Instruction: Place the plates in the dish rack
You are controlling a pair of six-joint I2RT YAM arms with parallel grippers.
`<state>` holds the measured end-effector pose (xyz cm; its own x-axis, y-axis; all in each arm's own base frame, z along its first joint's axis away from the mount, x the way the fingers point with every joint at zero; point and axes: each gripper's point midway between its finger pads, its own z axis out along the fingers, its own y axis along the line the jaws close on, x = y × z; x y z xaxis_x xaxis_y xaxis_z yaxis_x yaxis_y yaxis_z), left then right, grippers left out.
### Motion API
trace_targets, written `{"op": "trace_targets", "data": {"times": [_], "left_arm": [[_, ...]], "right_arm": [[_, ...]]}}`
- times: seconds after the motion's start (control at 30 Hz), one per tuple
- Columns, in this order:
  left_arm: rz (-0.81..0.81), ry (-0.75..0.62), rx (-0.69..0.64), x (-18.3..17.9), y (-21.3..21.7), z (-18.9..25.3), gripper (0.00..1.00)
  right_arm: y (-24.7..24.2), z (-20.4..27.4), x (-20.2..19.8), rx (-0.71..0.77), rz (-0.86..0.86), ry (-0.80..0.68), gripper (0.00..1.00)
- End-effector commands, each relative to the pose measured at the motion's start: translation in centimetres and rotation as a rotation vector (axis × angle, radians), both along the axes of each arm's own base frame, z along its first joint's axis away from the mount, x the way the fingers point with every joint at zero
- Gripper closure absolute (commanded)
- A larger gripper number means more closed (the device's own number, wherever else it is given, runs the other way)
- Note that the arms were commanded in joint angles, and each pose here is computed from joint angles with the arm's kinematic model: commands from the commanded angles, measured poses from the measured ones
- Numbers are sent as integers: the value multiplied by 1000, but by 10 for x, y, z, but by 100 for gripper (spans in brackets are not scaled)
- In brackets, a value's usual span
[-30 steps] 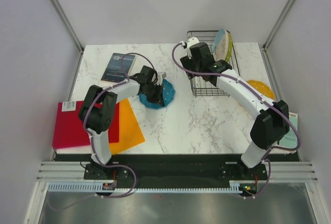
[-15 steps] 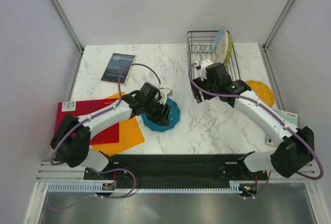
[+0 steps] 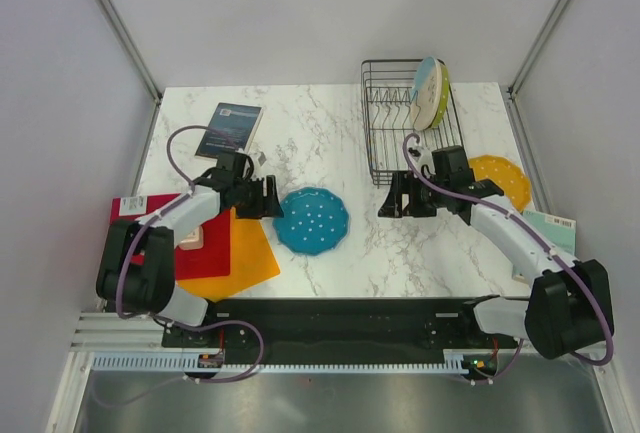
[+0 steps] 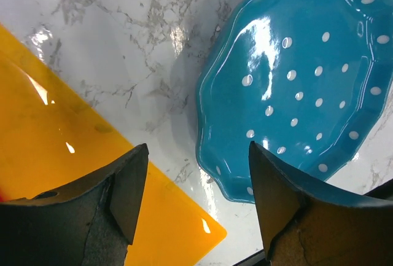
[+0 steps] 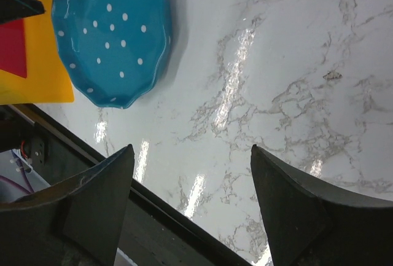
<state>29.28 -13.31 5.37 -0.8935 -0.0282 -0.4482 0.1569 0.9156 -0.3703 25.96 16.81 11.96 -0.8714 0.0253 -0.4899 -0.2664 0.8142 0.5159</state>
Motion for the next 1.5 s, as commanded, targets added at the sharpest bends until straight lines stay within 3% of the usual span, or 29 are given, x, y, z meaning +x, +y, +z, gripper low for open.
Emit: {"op": "trace_targets", "data": {"times": [0.0, 0.17, 0.27, 0.37, 0.43, 0.6, 0.8, 1.17, 1.33, 1.47], "left_arm": [[-8, -8, -56, 18, -16, 2, 27], [-6, 84, -63, 19, -21, -23, 32], [-28, 121, -98, 16, -28, -28, 42], [-85, 167, -155, 1, -37, -33, 54], [-162, 191, -240, -12, -49, -28, 71], [-257, 231, -395, -39, -66, -13, 97], [-283, 271, -542, -43, -83, 4, 98], [-324, 209, -499, -36, -107, 20, 98], [-359, 188, -489, -37, -121, 27, 98], [-390, 179, -485, -40, -130, 31, 98]], "right_arm": [[12, 21, 22, 50, 33, -91, 16], [13, 6, 12, 69, 35, -55, 16], [13, -4, 1, 83, 33, -26, 16], [20, -10, -14, 144, 51, 22, 16], [23, -12, -18, 179, 45, 34, 16], [25, -32, -36, 258, -34, 119, 19], [23, -51, -44, 293, -123, 187, 16], [42, -37, -14, 431, -186, 215, 16], [45, -47, -17, 419, -194, 261, 16], [58, -43, -18, 426, -154, 262, 22]]}}
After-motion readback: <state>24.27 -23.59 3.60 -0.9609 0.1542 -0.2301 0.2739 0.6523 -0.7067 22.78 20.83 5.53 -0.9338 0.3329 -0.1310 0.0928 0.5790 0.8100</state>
